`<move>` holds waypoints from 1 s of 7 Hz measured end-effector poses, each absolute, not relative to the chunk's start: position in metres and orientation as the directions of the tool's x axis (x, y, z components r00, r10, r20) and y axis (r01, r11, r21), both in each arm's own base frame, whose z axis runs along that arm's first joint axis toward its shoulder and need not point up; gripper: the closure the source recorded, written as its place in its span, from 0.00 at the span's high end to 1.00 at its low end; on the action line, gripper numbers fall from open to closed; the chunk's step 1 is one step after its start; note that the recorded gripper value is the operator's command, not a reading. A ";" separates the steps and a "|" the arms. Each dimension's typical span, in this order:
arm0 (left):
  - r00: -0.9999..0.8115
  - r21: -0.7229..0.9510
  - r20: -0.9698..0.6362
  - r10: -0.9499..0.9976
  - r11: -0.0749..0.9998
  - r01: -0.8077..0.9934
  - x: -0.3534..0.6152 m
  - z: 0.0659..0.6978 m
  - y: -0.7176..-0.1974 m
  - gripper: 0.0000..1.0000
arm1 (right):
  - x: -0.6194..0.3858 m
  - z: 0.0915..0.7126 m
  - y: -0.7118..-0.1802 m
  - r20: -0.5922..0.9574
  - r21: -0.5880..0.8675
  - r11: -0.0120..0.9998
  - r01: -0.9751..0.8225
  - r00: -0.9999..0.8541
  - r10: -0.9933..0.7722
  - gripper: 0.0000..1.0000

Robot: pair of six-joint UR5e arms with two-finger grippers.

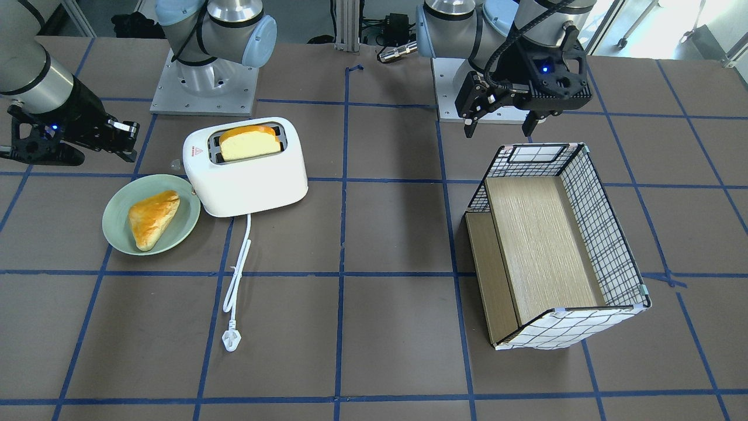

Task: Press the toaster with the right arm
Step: 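Move the right gripper down toward the lever on the toaster's side, then press the toaster lever down with the right gripper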

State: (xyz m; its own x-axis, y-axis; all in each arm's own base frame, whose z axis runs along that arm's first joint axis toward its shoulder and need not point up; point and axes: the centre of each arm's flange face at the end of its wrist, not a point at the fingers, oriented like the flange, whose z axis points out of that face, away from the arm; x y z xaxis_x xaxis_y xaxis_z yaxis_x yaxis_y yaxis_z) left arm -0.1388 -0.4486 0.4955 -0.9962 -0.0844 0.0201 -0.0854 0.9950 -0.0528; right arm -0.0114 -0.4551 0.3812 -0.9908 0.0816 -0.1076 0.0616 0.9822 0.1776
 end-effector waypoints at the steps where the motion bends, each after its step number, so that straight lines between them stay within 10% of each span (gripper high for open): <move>1: -0.996 -0.053 0.020 -0.084 0.995 -0.085 -0.139 0.496 -0.449 1.00 | -0.012 0.368 -0.455 -0.140 0.202 0.977 0.062 -0.986 0.092 0.00; 7: -0.996 -0.053 0.020 -0.084 0.995 -0.085 -0.139 0.496 -0.449 1.00 | -0.008 0.312 -0.442 -0.214 0.309 0.951 0.028 -0.972 0.099 0.00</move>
State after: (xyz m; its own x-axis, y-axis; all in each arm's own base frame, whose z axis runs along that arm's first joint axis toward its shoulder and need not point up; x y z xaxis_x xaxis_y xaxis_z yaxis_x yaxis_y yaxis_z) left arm -0.1388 -0.4486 0.4957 -0.9962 -0.0844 0.0201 -0.0854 0.9949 -0.0533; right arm -0.0079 -0.4423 0.3118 -0.9719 0.0985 -0.2139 0.0283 0.9505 0.3094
